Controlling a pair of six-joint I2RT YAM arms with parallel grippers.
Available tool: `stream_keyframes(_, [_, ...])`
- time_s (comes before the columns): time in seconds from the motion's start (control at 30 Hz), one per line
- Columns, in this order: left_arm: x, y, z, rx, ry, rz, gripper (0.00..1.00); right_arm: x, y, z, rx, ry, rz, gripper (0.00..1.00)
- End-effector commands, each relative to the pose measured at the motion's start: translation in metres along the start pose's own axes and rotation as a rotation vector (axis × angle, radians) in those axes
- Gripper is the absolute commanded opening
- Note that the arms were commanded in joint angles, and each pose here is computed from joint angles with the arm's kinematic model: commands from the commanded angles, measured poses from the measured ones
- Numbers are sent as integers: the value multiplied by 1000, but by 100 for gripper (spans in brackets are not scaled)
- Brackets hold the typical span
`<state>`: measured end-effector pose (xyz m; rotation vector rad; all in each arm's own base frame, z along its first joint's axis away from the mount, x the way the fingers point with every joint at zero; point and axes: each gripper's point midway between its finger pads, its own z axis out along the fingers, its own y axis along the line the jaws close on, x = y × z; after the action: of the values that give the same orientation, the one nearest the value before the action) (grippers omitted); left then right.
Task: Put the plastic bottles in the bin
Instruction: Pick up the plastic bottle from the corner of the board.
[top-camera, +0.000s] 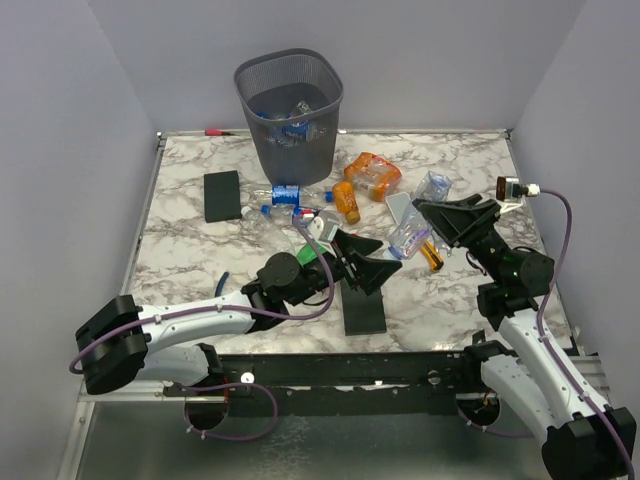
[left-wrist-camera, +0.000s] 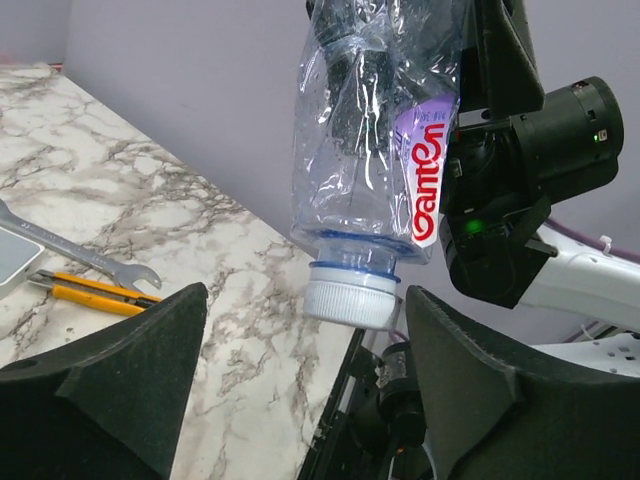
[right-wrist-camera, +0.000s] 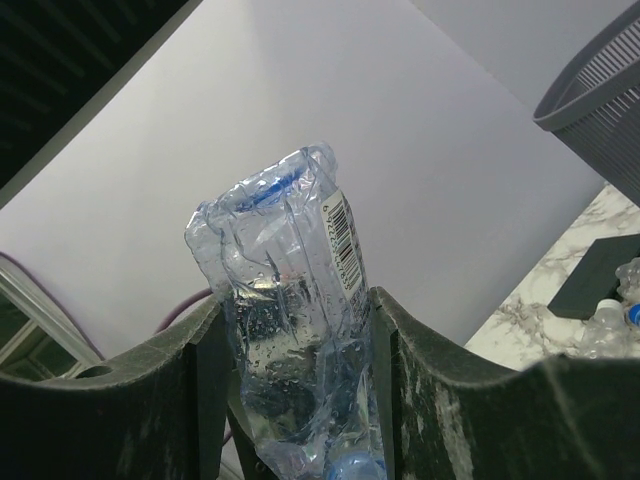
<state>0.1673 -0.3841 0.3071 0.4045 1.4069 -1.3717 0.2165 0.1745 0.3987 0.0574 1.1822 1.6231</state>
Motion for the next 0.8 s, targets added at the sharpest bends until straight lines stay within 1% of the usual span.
stream_keyframes(0.0, [-15, -14, 11, 45, -40, 14, 78, 5, 16, -1, -61, 37, -18, 25])
stream_keyframes(0.1, [-19, -17, 13, 52, -52, 13, 77, 7, 15, -1, -57, 47, -18, 25])
stream_keyframes(0.17, [-23, -18, 14, 59, -63, 19, 75, 9, 15, -2, -56, 54, -18, 25])
stream_keyframes(0.2, [-24, -19, 14, 61, -66, 22, 71, 10, 15, -2, -56, 57, -18, 25])
stream_keyframes(0.23, [-24, -19, 15, 61, -68, 26, 65, 10, 14, -2, -55, 58, -18, 25])
stream_keyframes(0.3, [-21, -22, 16, 83, -51, 34, 50, 10, 13, -2, -51, 61, -18, 25])
stream_keyframes(0.33, [-18, -23, 16, 88, -43, 36, 45, 10, 13, -2, -50, 61, -18, 25])
stream_keyframes(0.43, [-12, -22, 14, 96, -25, 36, 37, 10, 14, -2, -47, 64, -21, 25])
stream_keyframes(0.5, [-10, -24, 13, 107, -16, 39, 30, 11, 14, -1, -47, 73, -22, 25])
stream_keyframes(0.53, [-9, -25, 12, 113, -13, 43, 24, 12, 15, -1, -48, 78, -22, 25])
stream_keyframes(0.57, [-10, -25, 12, 119, -13, 51, 16, 13, 15, -1, -47, 83, -21, 27])
stream_keyframes(0.6, [-10, -26, 11, 125, -13, 63, 3, 13, 15, -1, -43, 91, -21, 31])
stream_keyframes(0.63, [-12, -27, 10, 127, -17, 79, 0, 14, 14, -1, -32, 103, -21, 40])
stream_keyframes(0.7, [-16, -21, 4, 99, -32, 111, 0, 16, 13, 1, 9, 138, -37, 66])
stream_keyframes(0.77, [-21, -15, -3, 62, -36, 161, 0, 18, 12, 1, 58, 185, -80, 85])
